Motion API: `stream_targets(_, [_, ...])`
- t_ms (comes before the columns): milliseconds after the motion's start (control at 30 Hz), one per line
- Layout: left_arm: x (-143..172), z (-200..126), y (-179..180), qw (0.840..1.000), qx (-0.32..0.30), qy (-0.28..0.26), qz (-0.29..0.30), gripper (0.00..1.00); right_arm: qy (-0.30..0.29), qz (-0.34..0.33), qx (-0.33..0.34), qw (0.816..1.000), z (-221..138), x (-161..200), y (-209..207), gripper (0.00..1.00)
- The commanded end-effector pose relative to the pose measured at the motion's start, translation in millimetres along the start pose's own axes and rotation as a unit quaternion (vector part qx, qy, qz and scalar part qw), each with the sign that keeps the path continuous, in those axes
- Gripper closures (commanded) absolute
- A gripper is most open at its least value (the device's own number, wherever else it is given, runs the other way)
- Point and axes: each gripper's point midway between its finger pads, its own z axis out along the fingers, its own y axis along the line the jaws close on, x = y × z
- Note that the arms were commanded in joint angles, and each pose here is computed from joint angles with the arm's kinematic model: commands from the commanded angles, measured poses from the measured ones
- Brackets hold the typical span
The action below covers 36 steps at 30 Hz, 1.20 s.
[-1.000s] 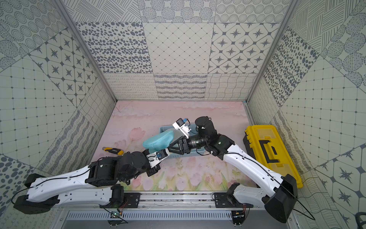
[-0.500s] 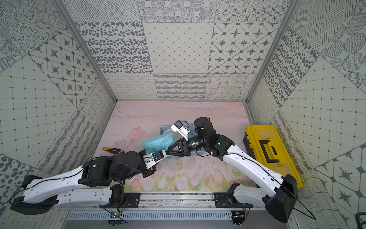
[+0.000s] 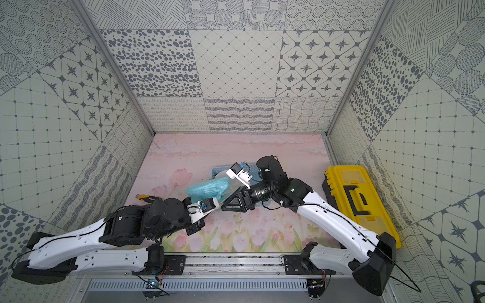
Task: Turn the laundry bag inside out
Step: Zip the zipper on the laundry bag.
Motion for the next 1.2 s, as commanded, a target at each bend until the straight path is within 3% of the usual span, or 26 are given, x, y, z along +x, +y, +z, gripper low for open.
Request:
stream_targets(0, [-20.5,-6.2,-5.3,0.999,0.026,-0.033,-0.024,1.00,0.010,-0.008,0.000,1.000,-1.2,1.5,3.8,0.53])
stream_targets(200, [-26.2,-9.7,-4.5,0.998,0.029,-0.041,-0.029,1.00,0.015,-0.008,-0.002,1.000,-0.1,-3.2,3.0,0.53])
stream_targets(500, [-26.4,-0.2,-7.8,0.999,0.031,-0.029,-0.030,1.00,0.020,-0.016,0.005,1.000,6.5,-8.2,2.8,0.62])
stream_targets(1033, [-18.6,4.0,-8.5,0.999,0.030,0.004,-0.032,1.00,0.009,-0.033,0.035,0.999,3.8,-16.5,3.6,0.89])
stream_targets(1167, [-14.9,3.3,-7.6,0.999,0.027,0.012,-0.035,1.00,0.006,-0.034,0.036,0.999,3.0,-18.0,4.4,0.89])
